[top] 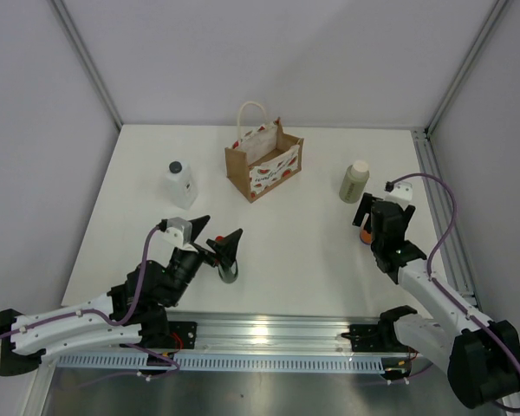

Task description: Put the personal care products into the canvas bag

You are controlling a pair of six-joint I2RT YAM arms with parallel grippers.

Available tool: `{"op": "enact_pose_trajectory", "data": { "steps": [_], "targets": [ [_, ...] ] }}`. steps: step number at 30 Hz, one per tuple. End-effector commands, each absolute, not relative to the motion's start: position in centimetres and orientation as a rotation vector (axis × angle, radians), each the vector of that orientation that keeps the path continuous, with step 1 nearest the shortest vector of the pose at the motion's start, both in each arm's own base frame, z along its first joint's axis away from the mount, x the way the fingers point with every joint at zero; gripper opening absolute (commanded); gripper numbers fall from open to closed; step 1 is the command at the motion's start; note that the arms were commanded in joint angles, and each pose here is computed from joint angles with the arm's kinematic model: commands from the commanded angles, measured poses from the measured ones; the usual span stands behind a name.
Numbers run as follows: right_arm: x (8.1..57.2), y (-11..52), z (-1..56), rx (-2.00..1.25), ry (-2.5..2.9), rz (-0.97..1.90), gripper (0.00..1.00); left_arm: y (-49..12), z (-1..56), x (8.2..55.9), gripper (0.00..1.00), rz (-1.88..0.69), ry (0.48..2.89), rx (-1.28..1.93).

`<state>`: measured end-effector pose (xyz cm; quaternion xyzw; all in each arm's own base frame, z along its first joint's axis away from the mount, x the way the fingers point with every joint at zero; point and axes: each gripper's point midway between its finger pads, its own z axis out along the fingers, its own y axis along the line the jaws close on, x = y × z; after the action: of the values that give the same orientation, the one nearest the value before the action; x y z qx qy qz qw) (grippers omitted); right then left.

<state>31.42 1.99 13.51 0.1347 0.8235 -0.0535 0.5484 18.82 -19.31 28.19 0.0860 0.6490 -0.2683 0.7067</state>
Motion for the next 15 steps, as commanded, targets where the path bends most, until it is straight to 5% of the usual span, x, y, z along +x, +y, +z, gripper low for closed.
{"op": "enact_pose_trajectory", "data": {
  "steps": [1, 15],
  "targets": [
    [32.1, 1.7, 13.6, 0.332, 1.924, -0.142, 0.87, -19.1, 28.8, 18.8, 0.99, -0.605, 1.43, 0.166],
    [32.6, 0.9, 12.5, 0.341, 1.945, -0.212, 0.81, -19.0, 28.9, 18.7, 0.99, -0.618, 1.43, 0.159]
  ]
}}
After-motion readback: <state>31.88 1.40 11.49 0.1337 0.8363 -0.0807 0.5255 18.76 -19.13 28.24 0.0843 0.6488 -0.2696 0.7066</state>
